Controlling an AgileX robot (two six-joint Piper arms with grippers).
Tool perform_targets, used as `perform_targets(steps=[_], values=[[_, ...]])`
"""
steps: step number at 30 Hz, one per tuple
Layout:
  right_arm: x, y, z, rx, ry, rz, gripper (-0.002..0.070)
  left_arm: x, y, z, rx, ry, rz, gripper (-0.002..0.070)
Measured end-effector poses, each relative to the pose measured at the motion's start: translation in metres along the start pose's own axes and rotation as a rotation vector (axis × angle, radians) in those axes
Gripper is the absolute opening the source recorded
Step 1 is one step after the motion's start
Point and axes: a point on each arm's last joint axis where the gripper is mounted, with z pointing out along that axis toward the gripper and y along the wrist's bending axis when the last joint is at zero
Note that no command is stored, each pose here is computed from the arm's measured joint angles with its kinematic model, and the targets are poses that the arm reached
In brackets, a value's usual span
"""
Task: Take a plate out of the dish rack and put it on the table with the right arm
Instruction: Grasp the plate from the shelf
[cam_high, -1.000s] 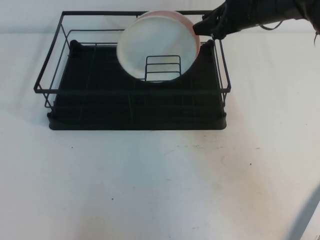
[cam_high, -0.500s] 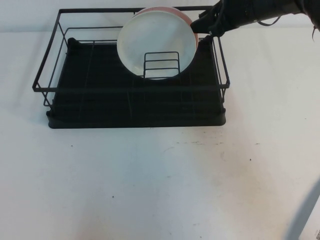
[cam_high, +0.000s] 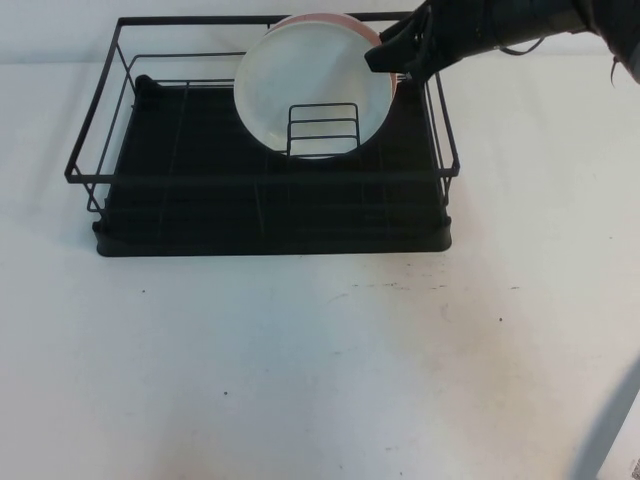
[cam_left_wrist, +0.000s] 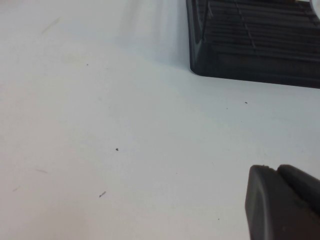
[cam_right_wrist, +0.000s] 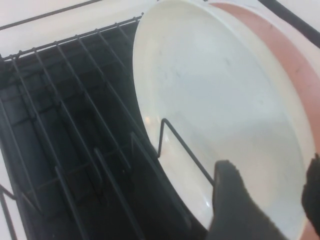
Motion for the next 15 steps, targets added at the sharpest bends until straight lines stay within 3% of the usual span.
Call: perform_targets(steps=[15], values=[[0.0099, -0.0073, 0.0121, 0.053, -0.004, -0.005, 0.0279, 0.0000, 0.0000, 0.0000, 0.000, 0.000, 0.000, -0.0004]])
